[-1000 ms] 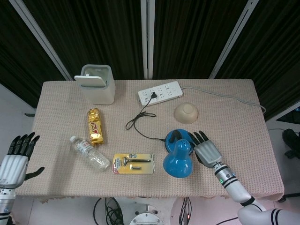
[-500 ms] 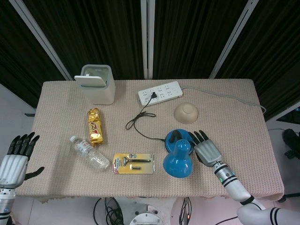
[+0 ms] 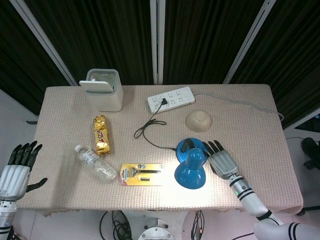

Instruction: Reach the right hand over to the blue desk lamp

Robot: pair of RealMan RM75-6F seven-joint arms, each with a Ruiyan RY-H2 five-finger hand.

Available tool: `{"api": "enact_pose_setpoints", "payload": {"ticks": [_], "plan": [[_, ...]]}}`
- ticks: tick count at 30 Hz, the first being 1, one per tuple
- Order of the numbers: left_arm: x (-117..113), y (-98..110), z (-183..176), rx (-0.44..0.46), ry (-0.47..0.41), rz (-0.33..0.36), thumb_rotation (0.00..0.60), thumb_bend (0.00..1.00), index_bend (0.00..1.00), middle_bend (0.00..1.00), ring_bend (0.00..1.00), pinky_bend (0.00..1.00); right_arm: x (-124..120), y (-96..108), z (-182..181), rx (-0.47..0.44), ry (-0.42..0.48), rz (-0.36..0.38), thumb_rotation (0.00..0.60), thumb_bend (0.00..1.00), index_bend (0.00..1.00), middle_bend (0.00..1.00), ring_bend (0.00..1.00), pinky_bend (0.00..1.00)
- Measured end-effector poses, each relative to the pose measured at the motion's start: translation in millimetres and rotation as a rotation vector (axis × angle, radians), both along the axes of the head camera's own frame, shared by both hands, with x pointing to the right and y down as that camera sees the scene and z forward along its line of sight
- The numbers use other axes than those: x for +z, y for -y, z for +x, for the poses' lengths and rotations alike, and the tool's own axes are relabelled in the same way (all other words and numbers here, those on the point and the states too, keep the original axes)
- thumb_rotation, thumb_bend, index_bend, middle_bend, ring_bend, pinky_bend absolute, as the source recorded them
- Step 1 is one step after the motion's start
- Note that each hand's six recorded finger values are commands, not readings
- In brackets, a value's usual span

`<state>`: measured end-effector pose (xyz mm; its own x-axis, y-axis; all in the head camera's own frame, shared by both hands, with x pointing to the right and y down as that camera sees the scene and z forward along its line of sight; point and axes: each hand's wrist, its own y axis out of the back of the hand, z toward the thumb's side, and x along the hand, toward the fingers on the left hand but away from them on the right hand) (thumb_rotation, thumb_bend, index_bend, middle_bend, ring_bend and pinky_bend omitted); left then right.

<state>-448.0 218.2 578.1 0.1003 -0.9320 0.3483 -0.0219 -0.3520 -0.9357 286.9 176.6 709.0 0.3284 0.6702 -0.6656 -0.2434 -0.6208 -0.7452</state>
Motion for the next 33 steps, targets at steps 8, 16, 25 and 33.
{"api": "enact_pose_setpoints", "payload": {"ticks": [8, 16, 25, 33], "plan": [[1, 0, 1, 0.002, 0.003, -0.005, 0.600, 0.01, 0.00, 0.00, 0.00, 0.00, -2, -1, 6, 0.044, 0.022, 0.020, 0.558, 0.82, 0.22, 0.00, 0.00, 0.00], [1, -3, -1, 0.002, -0.001, -0.005, 0.600, 0.01, 0.00, 0.00, 0.00, 0.00, -34, 11, 11, 0.085, 0.114, 0.147, 0.557, 0.78, 0.04, 0.00, 0.00, 0.00], [1, -1, 2, 0.010, 0.001, -0.002, 0.600, 0.01, 0.00, 0.00, 0.00, 0.00, -92, -14, 81, 0.204, 0.079, 0.314, 0.600, 0.28, 0.00, 0.00, 0.00, 0.00], [0, 0, 3, 0.014, 0.001, 0.012, 0.600, 0.01, 0.00, 0.00, 0.00, 0.00, -122, -57, 147, 0.337, 0.020, 0.370, 0.600, 0.21, 0.00, 0.00, 0.00, 0.00]]}}
